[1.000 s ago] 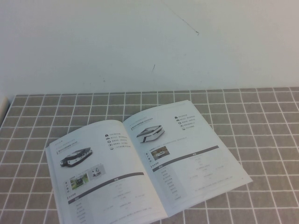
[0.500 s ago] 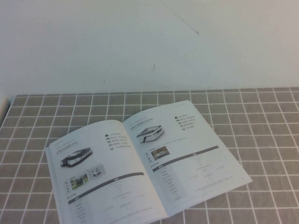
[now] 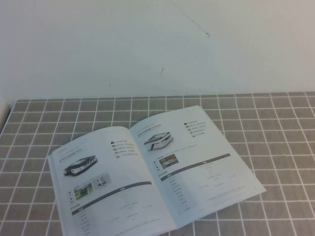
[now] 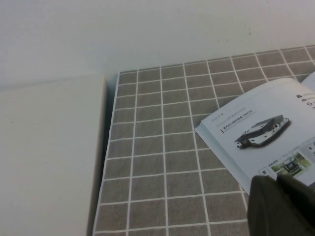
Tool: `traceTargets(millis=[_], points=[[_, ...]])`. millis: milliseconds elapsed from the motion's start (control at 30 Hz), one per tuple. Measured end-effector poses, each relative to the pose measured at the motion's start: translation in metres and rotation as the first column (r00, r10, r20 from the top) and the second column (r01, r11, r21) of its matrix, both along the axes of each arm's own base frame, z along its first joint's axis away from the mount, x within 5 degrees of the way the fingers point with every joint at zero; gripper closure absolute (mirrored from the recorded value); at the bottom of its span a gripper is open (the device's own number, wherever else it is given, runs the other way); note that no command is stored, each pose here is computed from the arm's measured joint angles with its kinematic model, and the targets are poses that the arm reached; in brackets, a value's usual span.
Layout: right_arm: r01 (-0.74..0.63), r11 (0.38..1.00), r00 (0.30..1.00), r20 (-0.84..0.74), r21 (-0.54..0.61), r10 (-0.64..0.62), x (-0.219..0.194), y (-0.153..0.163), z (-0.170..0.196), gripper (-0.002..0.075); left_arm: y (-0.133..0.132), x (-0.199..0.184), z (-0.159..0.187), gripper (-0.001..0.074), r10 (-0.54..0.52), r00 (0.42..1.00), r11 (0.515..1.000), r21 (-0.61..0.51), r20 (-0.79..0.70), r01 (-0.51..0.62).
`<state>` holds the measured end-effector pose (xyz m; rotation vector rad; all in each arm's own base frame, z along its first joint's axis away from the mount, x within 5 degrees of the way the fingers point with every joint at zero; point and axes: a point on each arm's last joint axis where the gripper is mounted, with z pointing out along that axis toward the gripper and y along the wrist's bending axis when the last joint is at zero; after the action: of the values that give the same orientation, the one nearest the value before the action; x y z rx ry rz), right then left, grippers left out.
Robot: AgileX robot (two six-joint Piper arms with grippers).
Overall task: Close book
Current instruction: 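Close the open booklet and leave it lying on the table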
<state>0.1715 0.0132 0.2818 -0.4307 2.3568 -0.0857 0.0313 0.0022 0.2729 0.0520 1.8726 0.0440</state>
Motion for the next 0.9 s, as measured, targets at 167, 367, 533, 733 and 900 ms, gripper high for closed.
traceTargets(millis=[167,367,533,733,900], points=[[-0.135,0.978,0.981,-0.118,0.161,0.155,0.040,0.023,-0.017,0.0729,-0.003,0.009,-0.018,0.0738,-0.018,1.000,0.999,-0.041,-0.005,0.018],[-0.338,0.909,0.915,-0.141,0.245,0.378,0.085,0.059,-0.045,0.0729,-0.016,0.013,-0.016,0.0738,-0.090,0.996,0.955,-0.285,-0.015,0.082],[-0.425,0.871,0.867,-0.165,0.246,0.470,0.115,0.087,-0.068,0.0729,-0.026,0.027,-0.018,0.0738,-0.139,0.984,0.876,-0.477,-0.111,0.070],[-0.477,0.852,0.839,-0.174,0.216,0.515,0.141,0.106,-0.091,0.0729,-0.029,0.054,-0.007,0.0738,-0.157,0.952,0.865,-0.502,-0.262,0.004],[-0.465,0.858,0.853,-0.147,0.220,0.500,0.154,0.110,-0.103,0.0729,-0.031,0.082,-0.002,0.0738,-0.168,0.902,0.864,-0.500,-0.397,-0.058]])
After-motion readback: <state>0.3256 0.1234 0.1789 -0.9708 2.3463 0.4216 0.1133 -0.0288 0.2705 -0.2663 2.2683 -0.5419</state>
